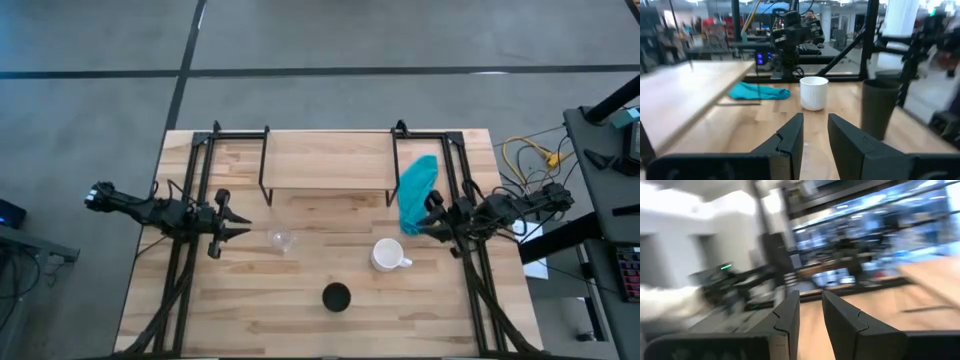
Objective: Stack small to large cups/mugs on shelf
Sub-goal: Put the transparent mug on the shelf
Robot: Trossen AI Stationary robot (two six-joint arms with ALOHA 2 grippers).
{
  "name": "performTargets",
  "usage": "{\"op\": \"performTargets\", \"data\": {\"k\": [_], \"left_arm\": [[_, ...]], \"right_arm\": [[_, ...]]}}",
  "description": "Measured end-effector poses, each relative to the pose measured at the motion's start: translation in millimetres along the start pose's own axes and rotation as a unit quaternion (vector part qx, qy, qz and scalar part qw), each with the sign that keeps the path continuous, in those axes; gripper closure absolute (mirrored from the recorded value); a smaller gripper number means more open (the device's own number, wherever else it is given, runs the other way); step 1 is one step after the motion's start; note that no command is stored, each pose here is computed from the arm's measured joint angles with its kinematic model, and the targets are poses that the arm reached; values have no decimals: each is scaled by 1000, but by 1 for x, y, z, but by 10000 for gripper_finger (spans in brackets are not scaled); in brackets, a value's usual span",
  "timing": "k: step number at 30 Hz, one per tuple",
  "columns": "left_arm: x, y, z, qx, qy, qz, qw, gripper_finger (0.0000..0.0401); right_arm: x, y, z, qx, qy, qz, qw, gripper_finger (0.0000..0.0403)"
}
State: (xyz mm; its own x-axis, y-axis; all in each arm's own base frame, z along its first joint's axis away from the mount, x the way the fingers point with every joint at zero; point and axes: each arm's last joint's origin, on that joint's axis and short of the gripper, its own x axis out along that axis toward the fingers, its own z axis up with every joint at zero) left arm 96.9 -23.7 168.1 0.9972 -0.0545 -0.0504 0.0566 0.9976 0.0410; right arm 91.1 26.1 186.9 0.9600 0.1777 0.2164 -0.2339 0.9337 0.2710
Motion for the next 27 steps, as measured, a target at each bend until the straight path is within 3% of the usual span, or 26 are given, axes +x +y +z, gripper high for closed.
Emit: {"op": "performTargets", "data": {"k": [9, 14, 20, 27], "left_arm": [[0, 1, 0, 92, -1, 9, 996, 326], [0, 2, 2, 181, -2, 44, 982, 326], [0, 3, 10, 98, -45, 51, 993, 326], [2, 3, 5, 18, -24, 53, 998, 326]], "right_arm": [[0, 0, 5, 42, -33, -17, 998, 323], [0, 0, 6, 82, -35, -15, 996, 323], [0, 0, 6, 74, -37, -15, 996, 323], [-1, 0, 14, 88, -86, -39, 992, 323]]}}
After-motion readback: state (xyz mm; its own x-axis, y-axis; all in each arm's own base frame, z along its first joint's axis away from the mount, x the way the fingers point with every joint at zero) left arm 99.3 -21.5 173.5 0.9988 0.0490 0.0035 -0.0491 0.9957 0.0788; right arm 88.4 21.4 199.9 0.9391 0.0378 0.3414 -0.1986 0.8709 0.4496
